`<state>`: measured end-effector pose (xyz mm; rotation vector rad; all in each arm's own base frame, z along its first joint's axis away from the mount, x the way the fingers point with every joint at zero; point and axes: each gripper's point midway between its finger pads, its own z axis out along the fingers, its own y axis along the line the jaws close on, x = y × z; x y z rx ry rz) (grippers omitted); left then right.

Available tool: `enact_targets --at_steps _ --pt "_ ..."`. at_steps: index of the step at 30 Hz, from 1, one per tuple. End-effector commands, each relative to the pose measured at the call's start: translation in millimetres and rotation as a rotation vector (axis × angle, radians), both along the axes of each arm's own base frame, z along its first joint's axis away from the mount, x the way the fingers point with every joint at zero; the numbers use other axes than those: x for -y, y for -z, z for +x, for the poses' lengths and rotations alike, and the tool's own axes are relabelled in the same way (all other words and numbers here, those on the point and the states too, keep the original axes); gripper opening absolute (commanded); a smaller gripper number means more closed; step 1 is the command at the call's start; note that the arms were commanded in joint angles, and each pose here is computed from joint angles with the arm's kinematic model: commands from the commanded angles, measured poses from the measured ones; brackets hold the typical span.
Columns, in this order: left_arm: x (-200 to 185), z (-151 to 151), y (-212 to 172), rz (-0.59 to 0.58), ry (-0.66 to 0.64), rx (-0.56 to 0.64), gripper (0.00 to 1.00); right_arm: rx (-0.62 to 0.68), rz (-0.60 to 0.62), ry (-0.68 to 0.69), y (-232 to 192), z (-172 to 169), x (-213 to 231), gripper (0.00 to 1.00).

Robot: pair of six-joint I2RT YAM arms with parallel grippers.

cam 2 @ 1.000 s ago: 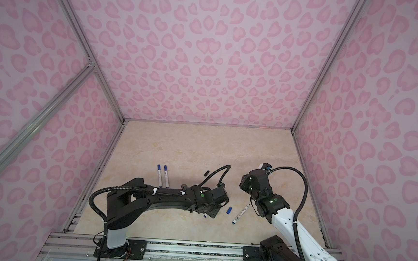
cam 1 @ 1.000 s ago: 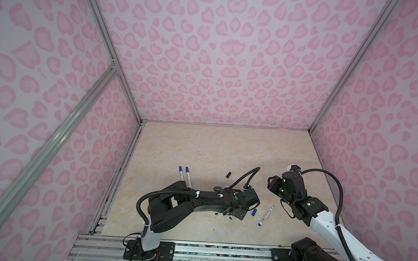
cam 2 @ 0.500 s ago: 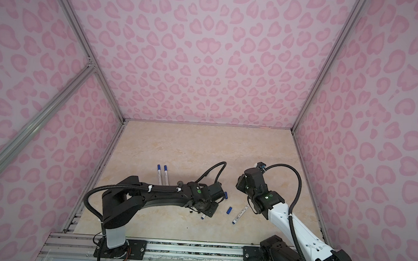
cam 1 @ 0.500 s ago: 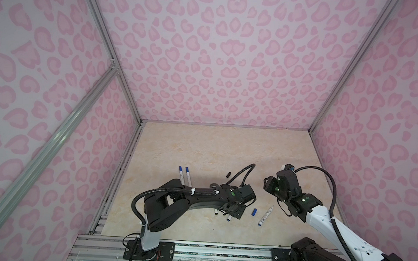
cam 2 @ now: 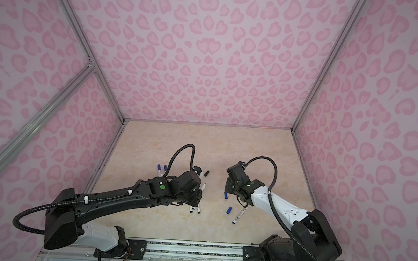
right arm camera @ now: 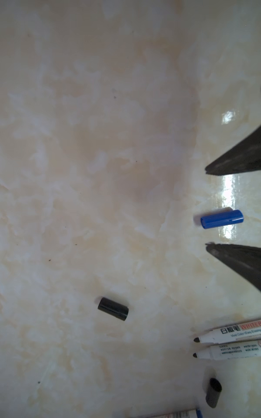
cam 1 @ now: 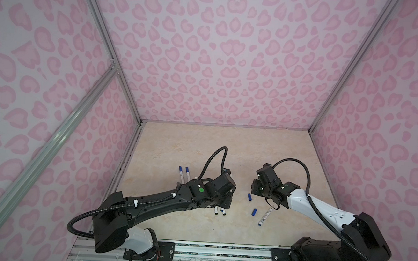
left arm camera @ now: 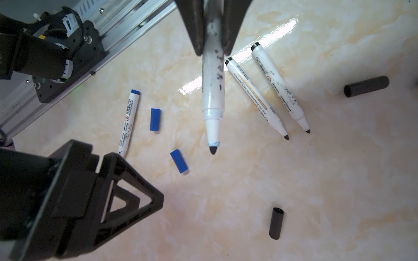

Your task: Insert the pens into the pen caps

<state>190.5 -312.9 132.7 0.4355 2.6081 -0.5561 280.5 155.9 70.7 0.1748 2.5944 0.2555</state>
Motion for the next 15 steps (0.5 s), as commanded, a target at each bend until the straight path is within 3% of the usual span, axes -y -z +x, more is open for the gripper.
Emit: enact_targets --at_steps 1,15 --pt "-7 4 -5 -0.009 -0.032 0.033 0.03 -0.024 -0.048 -0.032 9 -7 -4 0.51" --pt "-21 9 -18 -0.052 -0.070 0.096 0.03 -0.068 -0.133 -0.090 27 -16 -12 0.47"
